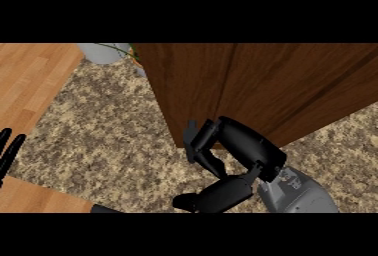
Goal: Pick up the bottled water, place it into the cabinet and close the cabinet
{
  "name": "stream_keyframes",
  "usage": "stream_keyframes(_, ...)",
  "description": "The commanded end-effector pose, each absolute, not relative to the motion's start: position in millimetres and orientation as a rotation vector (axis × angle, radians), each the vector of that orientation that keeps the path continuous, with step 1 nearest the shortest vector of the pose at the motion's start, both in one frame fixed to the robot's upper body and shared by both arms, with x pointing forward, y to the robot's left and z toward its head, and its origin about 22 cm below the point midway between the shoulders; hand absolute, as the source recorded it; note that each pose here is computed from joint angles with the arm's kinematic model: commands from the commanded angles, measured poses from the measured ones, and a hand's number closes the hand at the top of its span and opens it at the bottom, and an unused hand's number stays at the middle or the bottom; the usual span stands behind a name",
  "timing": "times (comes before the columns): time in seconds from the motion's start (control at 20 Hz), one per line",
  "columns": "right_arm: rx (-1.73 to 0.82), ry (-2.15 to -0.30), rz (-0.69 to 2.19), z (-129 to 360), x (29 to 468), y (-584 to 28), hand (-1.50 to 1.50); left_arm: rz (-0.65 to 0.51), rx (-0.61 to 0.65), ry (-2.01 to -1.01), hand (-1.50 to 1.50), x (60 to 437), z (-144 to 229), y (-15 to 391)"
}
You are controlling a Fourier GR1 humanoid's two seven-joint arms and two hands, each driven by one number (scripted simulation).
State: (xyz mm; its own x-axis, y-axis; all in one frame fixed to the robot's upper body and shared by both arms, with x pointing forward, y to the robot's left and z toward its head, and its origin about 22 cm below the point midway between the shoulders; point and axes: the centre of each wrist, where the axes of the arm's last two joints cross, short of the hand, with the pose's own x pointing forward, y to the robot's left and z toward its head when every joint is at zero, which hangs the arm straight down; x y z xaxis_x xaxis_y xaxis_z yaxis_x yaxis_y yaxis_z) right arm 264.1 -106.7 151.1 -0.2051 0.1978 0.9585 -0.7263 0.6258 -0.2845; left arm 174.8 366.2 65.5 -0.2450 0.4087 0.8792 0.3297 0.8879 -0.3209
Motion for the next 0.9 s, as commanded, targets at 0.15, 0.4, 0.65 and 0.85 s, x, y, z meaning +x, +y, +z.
stream_keyframes(0.15, 0.29, -1.591, 0.672, 180.8, 323.3, -71.1, 1.5, 0.096, -0.54, -1.873, -1.5, 176.7, 67.8, 371.9)
stream_keyframes(0.4, 0.252, -1.61, 0.534, 198.4, 356.0, -61.0, 1.5, 0.112, -0.541, -1.868, -1.5, 176.1, 61.1, 377.1)
stream_keyframes(0.65, 0.268, -1.577, 0.345, 193.3, 367.1, -62.4, -1.5, 0.13, -0.54, -1.869, -1.5, 170.4, 60.6, 378.7)
stream_keyframes(0.85, 0.281, -1.559, 0.332, 194.4, 371.8, -52.3, -1.5, 0.134, -0.54, -1.857, -1.5, 167.0, 54.3, 379.7)
